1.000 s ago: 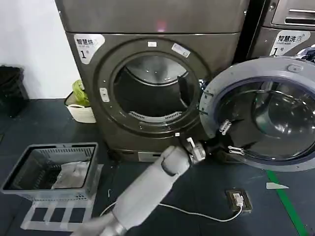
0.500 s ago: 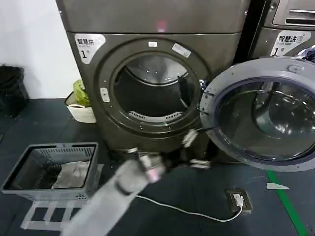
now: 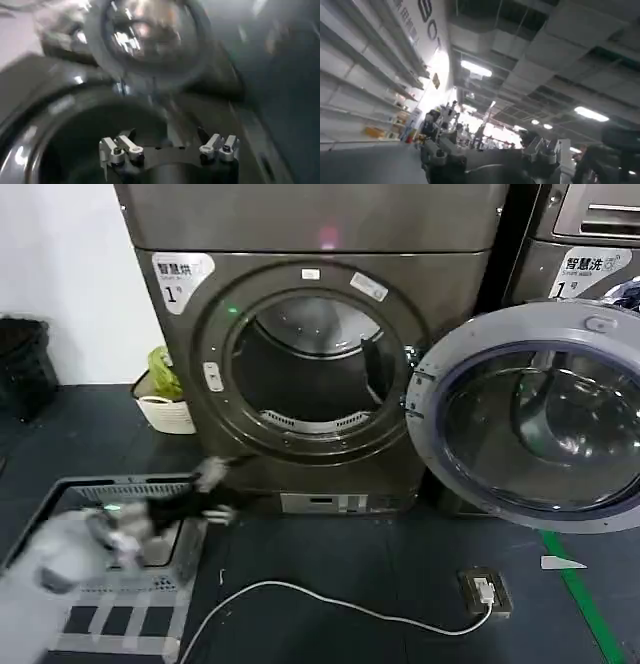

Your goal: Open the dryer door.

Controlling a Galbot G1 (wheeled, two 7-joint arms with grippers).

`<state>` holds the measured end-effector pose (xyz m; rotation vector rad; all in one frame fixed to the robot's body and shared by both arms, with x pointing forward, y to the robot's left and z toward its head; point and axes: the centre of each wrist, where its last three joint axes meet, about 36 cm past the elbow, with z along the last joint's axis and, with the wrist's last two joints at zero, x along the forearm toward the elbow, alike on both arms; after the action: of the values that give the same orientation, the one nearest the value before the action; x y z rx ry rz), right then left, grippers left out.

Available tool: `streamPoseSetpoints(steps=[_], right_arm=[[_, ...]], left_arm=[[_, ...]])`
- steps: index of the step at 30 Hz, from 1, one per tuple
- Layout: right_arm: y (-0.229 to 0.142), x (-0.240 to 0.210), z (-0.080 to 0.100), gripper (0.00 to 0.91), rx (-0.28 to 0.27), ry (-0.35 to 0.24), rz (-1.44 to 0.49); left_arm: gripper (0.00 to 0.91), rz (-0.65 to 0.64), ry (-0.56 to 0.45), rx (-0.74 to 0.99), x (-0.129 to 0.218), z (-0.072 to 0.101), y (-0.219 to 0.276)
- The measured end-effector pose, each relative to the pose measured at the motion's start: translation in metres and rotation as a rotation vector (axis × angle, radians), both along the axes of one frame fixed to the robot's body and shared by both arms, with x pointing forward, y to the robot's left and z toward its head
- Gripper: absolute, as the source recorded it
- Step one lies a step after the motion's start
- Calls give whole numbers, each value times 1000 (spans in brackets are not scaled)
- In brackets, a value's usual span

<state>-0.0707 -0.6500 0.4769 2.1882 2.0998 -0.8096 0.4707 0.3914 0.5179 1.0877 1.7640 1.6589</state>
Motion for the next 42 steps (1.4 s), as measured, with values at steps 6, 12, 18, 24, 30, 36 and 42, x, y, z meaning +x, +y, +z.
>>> streamPoseSetpoints(steps=[6,12,18,24,30,36,42], right_arm=[[-10,3,-12,907,21,-29,22],[-12,15,-20,907,48,-48,46],[-13,19,-26,907,64,-69,57],[-14,21,-29,907,61,-91,78],[-8,29,-41,907,59,-87,103],[-3,40,-46,907,62,-75,131],[1,43,-47,907,56,-68,147]], left_arm=[[907,6,-94,318,-10,31,80],[907,-2,-222,722,-22,63,115],[907,-108,-299,1064,-22,74,120],[907,-194,-290,1314,-19,71,120],[907,-193,-230,1392,-18,56,128],[907,-134,-151,1397,-10,37,133],[907,-52,-82,1361,18,17,132]])
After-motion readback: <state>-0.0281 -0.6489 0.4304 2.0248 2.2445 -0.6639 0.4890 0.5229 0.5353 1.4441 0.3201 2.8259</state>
